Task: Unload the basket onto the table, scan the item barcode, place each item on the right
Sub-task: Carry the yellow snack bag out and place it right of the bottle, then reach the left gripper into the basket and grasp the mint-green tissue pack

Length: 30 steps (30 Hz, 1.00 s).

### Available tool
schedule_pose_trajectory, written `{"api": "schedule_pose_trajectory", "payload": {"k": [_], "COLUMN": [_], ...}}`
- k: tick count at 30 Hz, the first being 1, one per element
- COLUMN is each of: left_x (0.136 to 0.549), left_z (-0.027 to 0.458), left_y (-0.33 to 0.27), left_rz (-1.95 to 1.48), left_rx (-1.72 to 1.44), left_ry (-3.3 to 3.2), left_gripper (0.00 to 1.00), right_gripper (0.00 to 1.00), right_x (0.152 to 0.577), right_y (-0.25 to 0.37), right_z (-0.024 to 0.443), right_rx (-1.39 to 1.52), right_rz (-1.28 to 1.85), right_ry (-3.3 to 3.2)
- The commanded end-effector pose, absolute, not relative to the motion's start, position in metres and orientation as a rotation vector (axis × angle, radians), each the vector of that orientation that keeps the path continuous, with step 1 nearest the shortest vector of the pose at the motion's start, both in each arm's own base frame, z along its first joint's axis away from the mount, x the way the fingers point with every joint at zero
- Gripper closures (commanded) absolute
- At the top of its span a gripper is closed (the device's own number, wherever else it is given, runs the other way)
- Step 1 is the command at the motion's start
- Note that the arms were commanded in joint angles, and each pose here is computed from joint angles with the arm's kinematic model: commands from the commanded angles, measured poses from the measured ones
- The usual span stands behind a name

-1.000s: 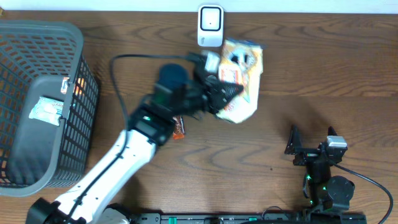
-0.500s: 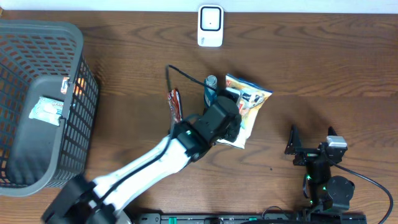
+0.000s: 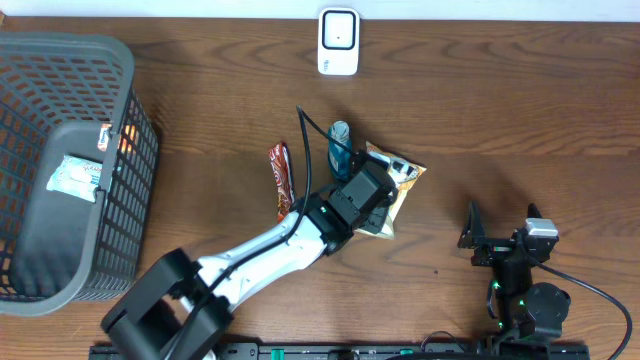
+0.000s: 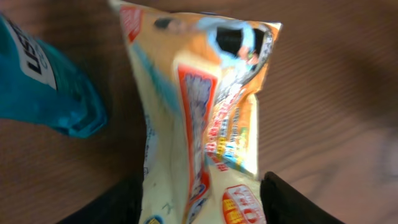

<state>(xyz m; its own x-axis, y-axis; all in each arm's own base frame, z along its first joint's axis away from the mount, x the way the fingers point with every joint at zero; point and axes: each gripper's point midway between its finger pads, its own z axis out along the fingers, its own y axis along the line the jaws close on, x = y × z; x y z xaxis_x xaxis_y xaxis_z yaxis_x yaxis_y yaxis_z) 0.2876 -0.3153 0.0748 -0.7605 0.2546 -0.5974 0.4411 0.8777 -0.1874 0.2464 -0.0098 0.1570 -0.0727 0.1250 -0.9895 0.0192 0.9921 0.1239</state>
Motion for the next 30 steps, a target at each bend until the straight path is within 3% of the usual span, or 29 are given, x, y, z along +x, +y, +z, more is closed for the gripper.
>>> {"api": "schedule_pose_trajectory", "payload": {"k": [1, 10, 15, 24, 30], "left_x": [0.289, 0.270, 0.258, 0.281, 0.282], "left_z": [0.128, 0.256, 0.325, 0.396, 0.425], "left_y": [-0.325, -0.307, -0.263, -0.128, 0.016], "left_rz": [-0.510, -0.724, -0.738, -0.300, 0.165], "left_rx": [0.486, 0.398, 0.283, -0.036, -0.478], "left_ry": [2.343, 2.065, 1.893, 1.712, 1.618], "left_gripper": [0.36, 0.29, 0.28, 0.19, 0.17], "right_gripper": [0.01, 0.01, 0.01, 0.01, 0.01], "right_x": [0.246, 0.246, 0.246, 0.246, 0.246], "right_y": [-0.009, -0.009, -0.009, -0.009, -0.009], "right_z": [0.157, 0.157, 0.157, 0.157, 0.157], "right_rx": [0.102, 0.102, 0.102, 0.102, 0.102], "right_rz": [0.081, 0.081, 0.081, 0.081, 0.081], "right_ry": [1.643, 1.643, 1.643, 1.643, 1.643]}}
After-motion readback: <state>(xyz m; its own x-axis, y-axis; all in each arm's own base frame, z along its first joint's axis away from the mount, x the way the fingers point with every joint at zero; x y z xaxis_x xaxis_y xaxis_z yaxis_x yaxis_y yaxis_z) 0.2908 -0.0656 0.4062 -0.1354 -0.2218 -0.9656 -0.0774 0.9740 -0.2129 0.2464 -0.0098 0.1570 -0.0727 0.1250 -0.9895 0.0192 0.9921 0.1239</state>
